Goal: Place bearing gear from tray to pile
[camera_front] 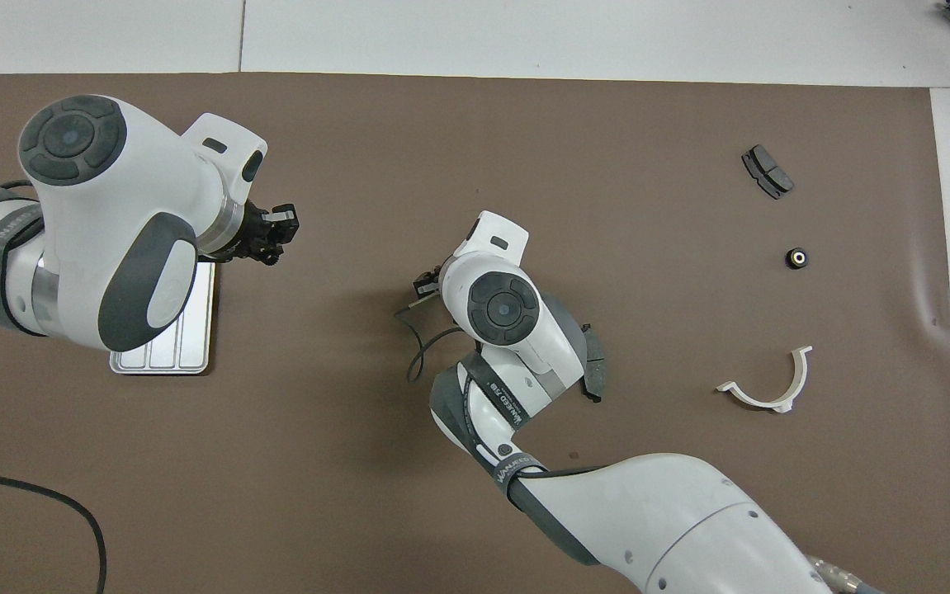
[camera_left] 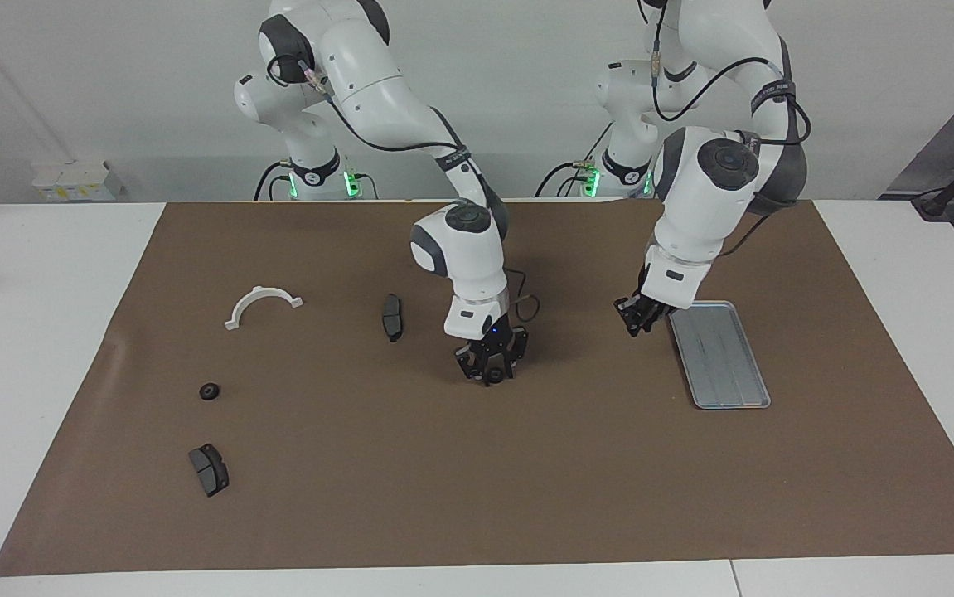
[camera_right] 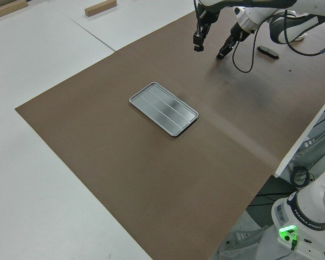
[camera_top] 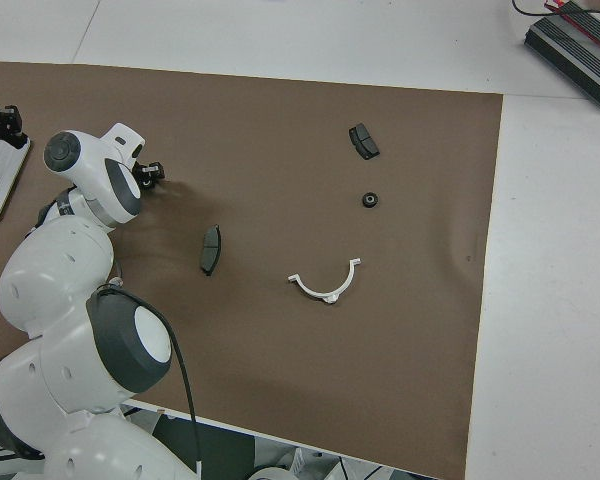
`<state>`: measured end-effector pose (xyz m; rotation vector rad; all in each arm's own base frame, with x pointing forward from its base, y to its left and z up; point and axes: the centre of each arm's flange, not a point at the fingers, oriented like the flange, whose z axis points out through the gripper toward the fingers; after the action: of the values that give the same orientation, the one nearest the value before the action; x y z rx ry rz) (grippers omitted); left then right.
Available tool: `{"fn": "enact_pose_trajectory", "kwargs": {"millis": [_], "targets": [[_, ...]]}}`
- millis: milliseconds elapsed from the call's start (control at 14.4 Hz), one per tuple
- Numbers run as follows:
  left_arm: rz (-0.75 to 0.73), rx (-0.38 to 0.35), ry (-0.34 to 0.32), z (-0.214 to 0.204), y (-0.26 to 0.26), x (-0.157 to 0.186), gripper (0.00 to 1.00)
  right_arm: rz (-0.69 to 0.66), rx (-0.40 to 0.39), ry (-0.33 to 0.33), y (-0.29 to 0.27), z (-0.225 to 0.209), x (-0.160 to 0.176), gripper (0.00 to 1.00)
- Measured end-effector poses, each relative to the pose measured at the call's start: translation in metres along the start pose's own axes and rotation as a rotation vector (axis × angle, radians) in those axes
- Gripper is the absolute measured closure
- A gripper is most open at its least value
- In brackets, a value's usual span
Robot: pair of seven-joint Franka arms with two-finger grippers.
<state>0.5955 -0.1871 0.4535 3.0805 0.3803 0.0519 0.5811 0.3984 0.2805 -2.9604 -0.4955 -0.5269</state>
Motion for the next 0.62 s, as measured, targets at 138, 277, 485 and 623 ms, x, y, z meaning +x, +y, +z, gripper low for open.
{"fn": "enact_pose_trajectory", "kwargs": {"millis": [138,277,485,623], "targets": [[-0.001,0.000,0.000,0.000,0.000,0.000,0.77,0.002,0.001,-0.001,0.000,-0.002,0.001,0.64],[-0.002,-0.004,0.003,0.000,0.000,0.001,0.77,0.007,0.001,0.000,0.001,-0.002,0.001,0.64],[-0.041,-0.057,0.037,-0.002,0.014,-0.001,0.77,0.045,-0.020,-0.013,0.027,-0.002,0.011,0.64],[-0.072,-0.092,0.068,0.004,0.042,-0.015,0.77,0.092,-0.052,-0.029,0.073,-0.006,0.027,0.64]]}}
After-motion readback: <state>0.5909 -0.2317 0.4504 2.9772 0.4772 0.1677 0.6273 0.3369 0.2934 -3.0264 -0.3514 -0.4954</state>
